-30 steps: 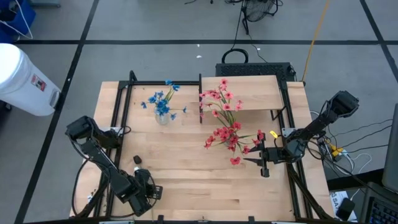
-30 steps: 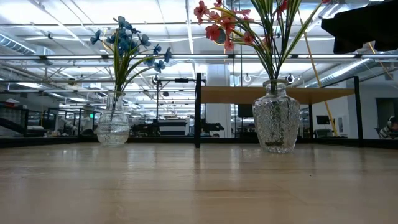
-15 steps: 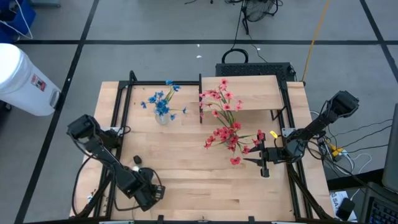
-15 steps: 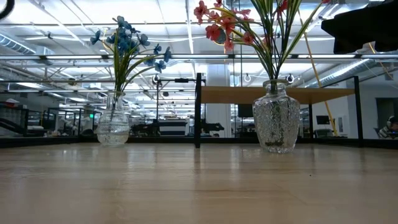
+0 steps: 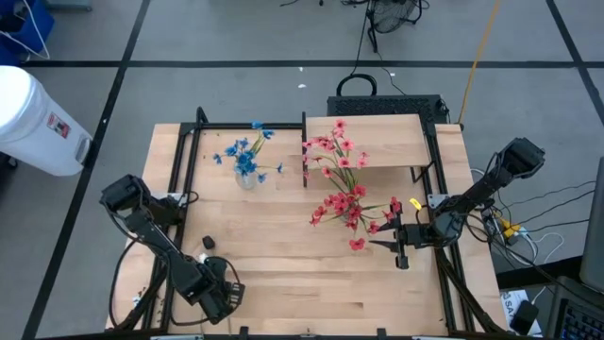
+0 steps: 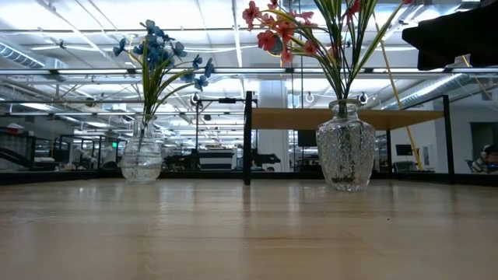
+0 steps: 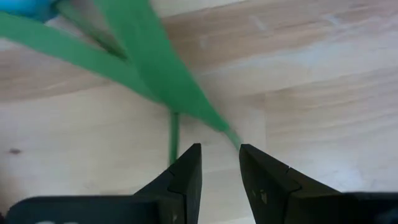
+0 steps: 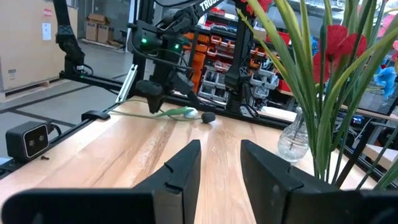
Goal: Pick and place flowers into a vace then onto a shelf
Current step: Put the white flower into the left transparent vase
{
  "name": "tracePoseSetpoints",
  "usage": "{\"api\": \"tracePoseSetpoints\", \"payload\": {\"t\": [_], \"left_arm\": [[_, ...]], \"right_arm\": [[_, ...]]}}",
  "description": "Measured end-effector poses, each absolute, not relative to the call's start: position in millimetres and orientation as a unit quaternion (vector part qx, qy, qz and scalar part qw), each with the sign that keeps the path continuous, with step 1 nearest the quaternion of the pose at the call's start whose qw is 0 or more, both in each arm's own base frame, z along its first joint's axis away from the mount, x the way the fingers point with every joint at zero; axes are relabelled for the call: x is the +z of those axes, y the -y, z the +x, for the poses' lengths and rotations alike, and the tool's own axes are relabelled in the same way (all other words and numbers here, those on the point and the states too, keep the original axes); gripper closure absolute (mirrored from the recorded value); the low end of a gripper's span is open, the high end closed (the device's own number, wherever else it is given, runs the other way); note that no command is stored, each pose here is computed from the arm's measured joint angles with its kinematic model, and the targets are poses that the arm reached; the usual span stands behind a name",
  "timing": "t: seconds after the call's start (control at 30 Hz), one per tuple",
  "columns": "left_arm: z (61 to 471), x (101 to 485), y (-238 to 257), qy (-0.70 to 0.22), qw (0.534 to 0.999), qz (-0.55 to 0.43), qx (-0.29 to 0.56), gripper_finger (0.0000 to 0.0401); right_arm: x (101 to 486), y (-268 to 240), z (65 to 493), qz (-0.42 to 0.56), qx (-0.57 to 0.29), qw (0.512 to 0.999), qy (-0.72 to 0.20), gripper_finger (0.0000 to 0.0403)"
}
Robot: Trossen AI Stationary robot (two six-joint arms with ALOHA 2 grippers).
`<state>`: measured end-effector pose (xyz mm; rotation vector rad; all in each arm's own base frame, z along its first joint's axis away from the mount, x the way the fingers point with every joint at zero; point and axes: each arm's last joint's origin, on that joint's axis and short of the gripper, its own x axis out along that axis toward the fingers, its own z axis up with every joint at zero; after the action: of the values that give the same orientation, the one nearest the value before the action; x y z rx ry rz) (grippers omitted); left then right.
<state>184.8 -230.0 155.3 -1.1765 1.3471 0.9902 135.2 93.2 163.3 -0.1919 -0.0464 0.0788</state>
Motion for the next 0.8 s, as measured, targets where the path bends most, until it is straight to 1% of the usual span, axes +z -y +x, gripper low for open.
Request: {"api": "tracePoseSetpoints", "payload": {"t": [0.1, 0.2, 0.23, 0.3, 0.37, 0.53, 0.8], "left_arm": [[181.2, 155.3, 229.5, -0.547, 0.524, -0.490, 0.431, 0.0288], [177.2, 155.0, 225.3, -0.531, 0.507, -0.488, 0.472, 0.0288], [177.3, 155.0, 223.6, -0.528, 0.510, -0.484, 0.477, 0.0288], [178.5, 155.0, 221.9, -0.517, 0.530, -0.478, 0.473, 0.0288], [181.5, 155.0, 221.1, -0.505, 0.539, -0.484, 0.469, 0.0288], [187.9, 155.1, 219.1, -0.506, 0.542, -0.491, 0.457, 0.0288], [191.8, 146.9, 207.7, -0.504, 0.541, -0.488, 0.464, 0.0288]], "right_arm": [[163.4, -93.2, 135.2, -0.096, 0.039, 0.994, 0.023, 0.0298], [163.4, -93.1, 135.2, -0.095, 0.039, 0.994, 0.024, 0.0298], [163.4, -93.1, 135.2, -0.095, 0.039, 0.994, 0.024, 0.0298], [163.4, -93.1, 135.2, -0.095, 0.039, 0.994, 0.024, 0.0298], [163.4, -93.1, 135.2, -0.095, 0.039, 0.994, 0.024, 0.0298], [163.4, -93.1, 135.2, -0.095, 0.039, 0.994, 0.024, 0.0298], [162.9, -93.1, 135.2, -0.097, 0.039, 0.994, 0.021, 0.0298]]}}
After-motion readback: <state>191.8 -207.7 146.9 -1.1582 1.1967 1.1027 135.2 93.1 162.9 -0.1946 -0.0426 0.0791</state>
